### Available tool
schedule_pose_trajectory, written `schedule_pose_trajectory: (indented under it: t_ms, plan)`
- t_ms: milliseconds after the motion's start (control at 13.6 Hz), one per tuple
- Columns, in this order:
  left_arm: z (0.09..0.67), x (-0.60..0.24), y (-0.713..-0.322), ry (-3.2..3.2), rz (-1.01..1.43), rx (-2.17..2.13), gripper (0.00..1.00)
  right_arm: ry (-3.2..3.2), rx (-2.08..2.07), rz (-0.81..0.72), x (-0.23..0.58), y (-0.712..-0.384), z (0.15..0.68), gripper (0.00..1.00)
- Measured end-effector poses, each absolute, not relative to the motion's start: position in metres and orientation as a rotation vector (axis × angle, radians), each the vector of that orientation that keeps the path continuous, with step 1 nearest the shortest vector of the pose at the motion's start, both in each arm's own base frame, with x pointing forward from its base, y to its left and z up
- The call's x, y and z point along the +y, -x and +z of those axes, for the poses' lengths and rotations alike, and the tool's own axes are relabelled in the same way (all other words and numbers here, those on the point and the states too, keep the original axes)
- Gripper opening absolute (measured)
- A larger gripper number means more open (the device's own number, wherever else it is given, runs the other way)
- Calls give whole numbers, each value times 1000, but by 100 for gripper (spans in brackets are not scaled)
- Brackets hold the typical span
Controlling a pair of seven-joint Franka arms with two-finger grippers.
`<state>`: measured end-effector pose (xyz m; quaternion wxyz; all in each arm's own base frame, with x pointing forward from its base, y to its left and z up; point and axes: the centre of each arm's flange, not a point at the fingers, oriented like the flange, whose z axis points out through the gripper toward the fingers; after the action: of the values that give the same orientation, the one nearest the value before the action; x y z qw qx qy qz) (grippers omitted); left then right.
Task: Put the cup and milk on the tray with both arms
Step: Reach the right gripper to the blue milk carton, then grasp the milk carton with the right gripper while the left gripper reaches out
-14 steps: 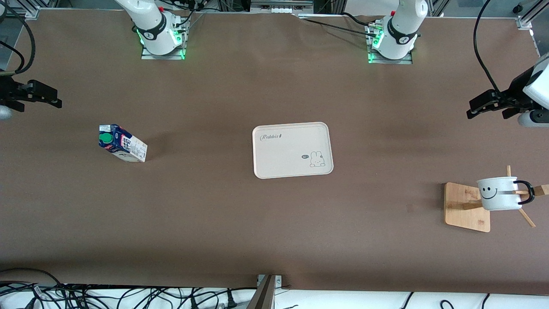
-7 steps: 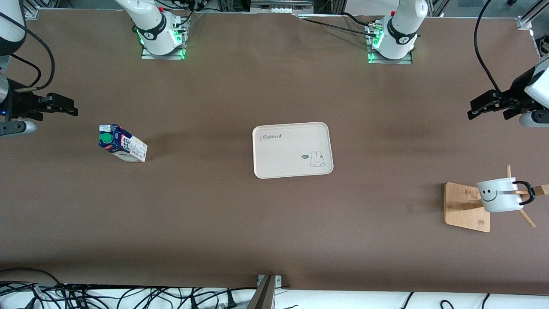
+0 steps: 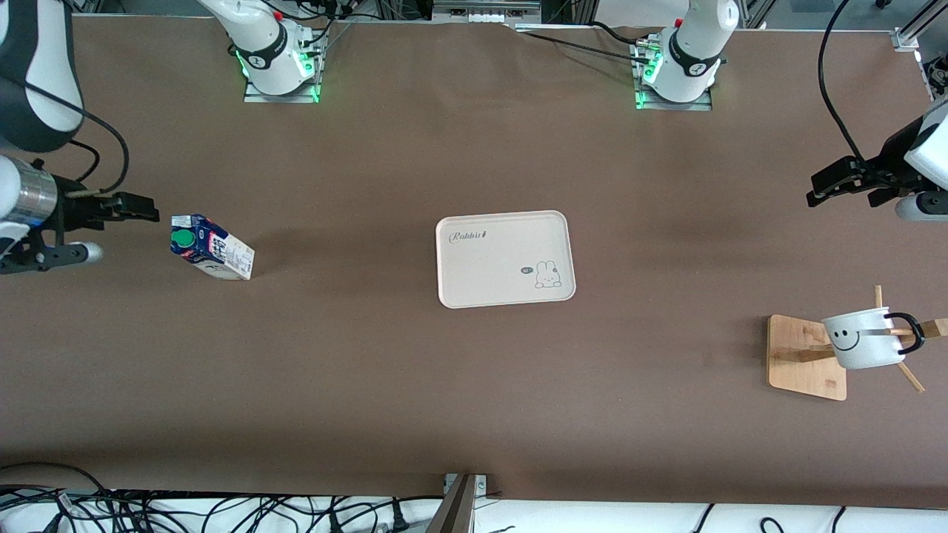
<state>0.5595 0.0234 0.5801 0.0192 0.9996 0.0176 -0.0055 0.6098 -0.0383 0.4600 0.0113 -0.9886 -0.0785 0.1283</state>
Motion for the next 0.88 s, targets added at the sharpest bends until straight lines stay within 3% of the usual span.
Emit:
schedule_pose_trajectory:
  t_ms: [440, 880]
  plan:
    - [580, 23, -560, -3103, -16, 55, 100, 3056, -164, 585, -39, -606, 377, 100]
    - [581, 24, -562, -3103, 13, 55, 100, 3045, -133, 641, -40, -593, 347, 100]
